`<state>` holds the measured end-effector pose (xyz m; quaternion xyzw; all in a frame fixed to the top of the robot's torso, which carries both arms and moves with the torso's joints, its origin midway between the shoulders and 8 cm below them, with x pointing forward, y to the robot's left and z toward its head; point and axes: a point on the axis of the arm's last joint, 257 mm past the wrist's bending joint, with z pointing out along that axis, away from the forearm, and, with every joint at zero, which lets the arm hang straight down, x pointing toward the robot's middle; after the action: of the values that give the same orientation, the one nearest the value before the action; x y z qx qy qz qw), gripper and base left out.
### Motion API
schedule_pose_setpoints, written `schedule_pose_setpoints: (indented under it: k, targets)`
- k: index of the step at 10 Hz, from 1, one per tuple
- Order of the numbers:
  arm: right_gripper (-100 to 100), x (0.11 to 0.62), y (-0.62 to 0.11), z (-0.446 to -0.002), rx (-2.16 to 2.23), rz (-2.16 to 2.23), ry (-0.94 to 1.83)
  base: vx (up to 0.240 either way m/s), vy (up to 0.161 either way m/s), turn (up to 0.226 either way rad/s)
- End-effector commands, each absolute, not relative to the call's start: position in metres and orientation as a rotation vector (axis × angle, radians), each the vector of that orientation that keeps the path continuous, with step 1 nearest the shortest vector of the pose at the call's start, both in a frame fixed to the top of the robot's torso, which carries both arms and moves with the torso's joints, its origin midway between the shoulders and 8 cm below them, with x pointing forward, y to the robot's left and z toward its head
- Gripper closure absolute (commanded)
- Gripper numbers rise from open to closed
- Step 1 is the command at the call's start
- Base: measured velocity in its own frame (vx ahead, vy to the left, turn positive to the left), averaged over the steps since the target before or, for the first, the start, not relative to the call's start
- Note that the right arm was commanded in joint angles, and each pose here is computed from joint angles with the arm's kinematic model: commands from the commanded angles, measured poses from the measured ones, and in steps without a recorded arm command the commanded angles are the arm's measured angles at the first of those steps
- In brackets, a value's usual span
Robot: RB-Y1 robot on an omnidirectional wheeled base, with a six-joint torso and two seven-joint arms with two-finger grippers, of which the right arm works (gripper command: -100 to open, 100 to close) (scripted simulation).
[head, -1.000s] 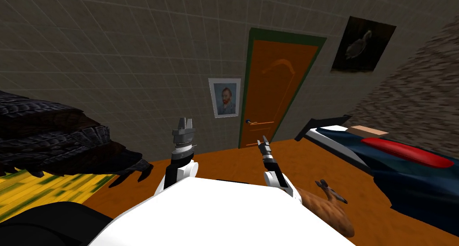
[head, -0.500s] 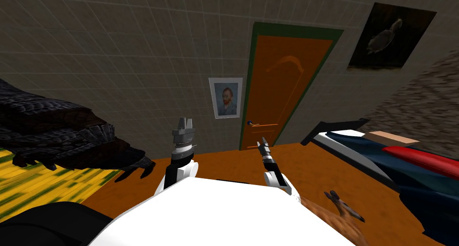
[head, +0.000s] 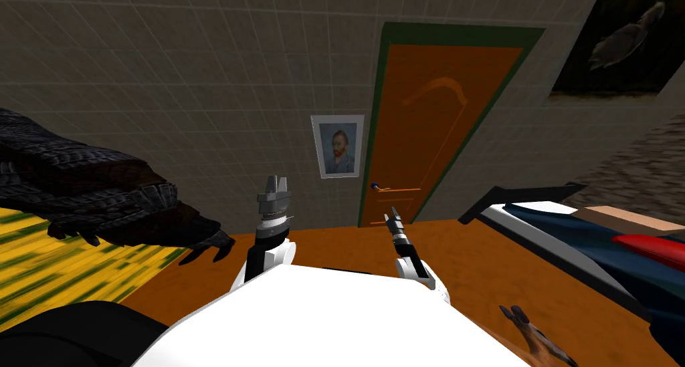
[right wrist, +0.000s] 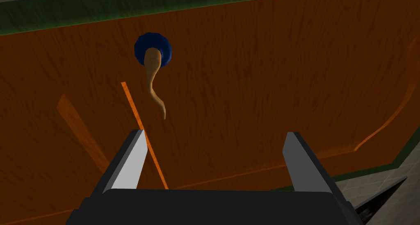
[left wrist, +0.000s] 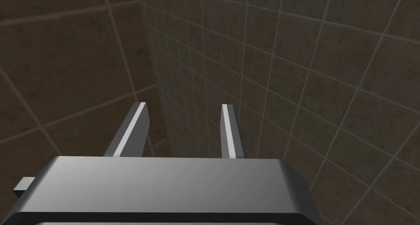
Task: Pull the door open
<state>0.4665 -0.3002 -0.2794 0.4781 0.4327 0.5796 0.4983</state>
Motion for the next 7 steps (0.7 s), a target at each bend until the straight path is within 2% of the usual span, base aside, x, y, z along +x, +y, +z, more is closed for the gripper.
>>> schedule_pose_setpoints:
  k: [1,7]
  targets:
    - [-100,0.468,-0.305,-0.289,1.171,1.395,1.058,0.082,-0.047,0.087]
    - [-100,0.47,-0.321,-0.317,1.215,1.363,1.092,0.078,-0.06,0.08]
